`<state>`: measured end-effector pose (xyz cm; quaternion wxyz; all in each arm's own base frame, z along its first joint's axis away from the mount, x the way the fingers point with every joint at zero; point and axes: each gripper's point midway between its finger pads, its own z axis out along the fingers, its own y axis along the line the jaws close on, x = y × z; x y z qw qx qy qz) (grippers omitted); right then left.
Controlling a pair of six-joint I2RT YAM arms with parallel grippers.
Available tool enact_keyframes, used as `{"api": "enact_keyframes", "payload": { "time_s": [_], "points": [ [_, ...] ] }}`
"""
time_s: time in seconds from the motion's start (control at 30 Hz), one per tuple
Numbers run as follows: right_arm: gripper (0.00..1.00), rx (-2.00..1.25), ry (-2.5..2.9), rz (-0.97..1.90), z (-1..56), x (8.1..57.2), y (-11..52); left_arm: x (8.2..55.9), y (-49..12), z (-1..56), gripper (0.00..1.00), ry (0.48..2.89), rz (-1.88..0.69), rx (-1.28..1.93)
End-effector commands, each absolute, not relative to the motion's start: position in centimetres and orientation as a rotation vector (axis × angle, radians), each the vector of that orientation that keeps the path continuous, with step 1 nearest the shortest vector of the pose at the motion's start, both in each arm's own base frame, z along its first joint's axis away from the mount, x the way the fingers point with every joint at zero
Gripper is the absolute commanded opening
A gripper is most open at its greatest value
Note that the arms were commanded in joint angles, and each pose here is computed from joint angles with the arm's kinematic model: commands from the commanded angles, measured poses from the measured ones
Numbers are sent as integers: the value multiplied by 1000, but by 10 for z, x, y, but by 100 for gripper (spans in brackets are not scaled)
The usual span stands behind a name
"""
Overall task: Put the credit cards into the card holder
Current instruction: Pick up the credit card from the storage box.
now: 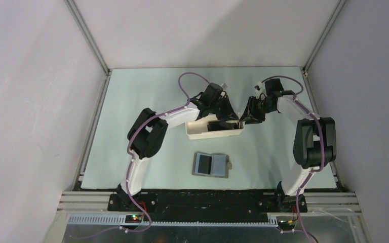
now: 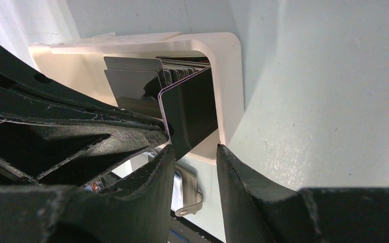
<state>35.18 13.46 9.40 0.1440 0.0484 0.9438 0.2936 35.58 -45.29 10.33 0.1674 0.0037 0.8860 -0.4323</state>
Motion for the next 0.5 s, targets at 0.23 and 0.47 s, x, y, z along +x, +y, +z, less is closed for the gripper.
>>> {"api": "enact_keyframes", "payload": {
  "time_s": [0.23,0.47],
  "points": [
    [36,151,2722,788,82,363,132,354,-443,112,6,2518,-1199,46],
    [33,149,2742,736,77,361,127,357,-441,118,18,2506,-1198,43]
  ]
}}
